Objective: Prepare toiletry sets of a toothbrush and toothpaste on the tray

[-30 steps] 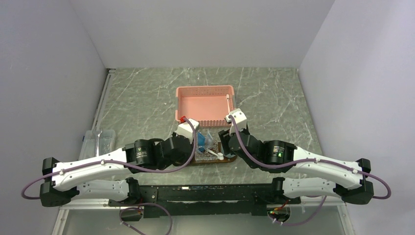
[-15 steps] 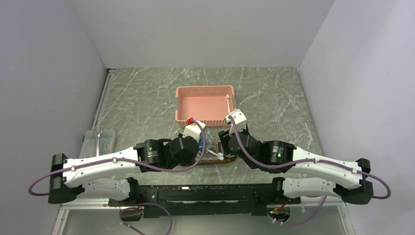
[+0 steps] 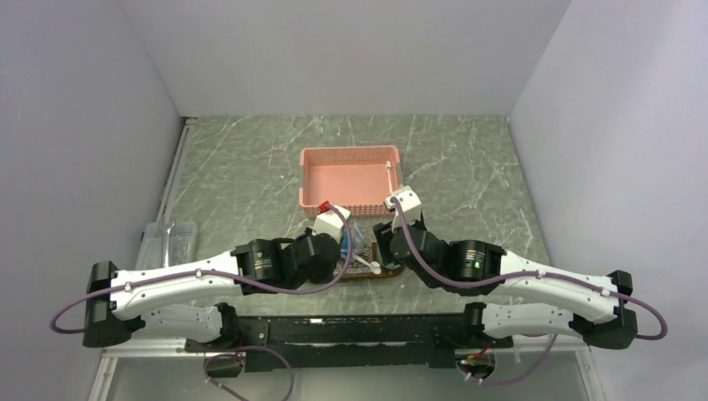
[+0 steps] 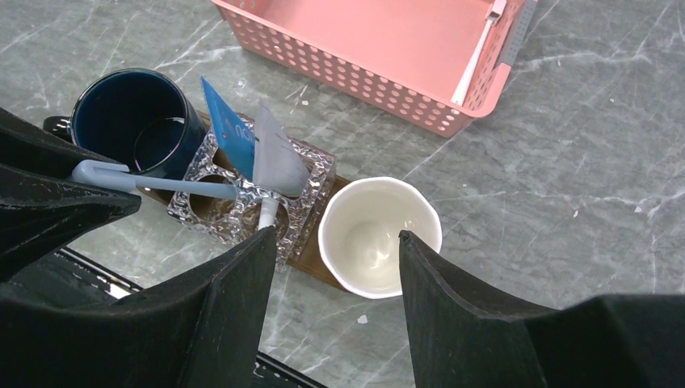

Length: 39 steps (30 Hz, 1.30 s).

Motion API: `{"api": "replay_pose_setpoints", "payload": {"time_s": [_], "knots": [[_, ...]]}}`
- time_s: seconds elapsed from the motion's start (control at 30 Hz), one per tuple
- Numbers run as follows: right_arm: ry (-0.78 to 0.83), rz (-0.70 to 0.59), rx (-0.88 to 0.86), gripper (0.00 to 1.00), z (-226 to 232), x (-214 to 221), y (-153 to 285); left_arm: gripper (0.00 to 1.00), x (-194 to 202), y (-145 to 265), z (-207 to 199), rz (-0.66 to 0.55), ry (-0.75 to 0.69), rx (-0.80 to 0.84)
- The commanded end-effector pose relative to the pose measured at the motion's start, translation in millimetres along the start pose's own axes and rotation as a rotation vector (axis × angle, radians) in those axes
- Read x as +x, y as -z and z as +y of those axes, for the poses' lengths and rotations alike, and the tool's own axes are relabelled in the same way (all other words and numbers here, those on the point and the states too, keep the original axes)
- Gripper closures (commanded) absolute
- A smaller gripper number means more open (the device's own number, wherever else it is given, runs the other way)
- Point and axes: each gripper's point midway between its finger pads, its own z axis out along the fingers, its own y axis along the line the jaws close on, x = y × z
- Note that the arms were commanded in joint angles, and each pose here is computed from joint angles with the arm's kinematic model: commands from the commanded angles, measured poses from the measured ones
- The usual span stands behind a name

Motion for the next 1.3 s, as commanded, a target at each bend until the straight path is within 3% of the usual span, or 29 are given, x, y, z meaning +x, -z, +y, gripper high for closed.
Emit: {"api": "replay_pose_setpoints", "payload": {"time_s": [0.0, 0.2, 1.27], "knots": [[-0.037, -0.03, -0.014, 0.41, 1.4, -8.1, 1.9, 1.0, -3.3, -1.4, -0.1, -0.025, 0.015, -0.013], [-0.037, -0.027, -0.013, 0.4, 1.4, -6.8, 1.6, 0.84, -2.8, -1.9, -3.0, -0.014, 0.008, -0.005], [-0.044, -0.022, -0.02, 0.39, 2.4, -4.1, 1.2, 0.55, -8.3, 9.4, -16.6, 0.019, 0.013, 0.067]]}}
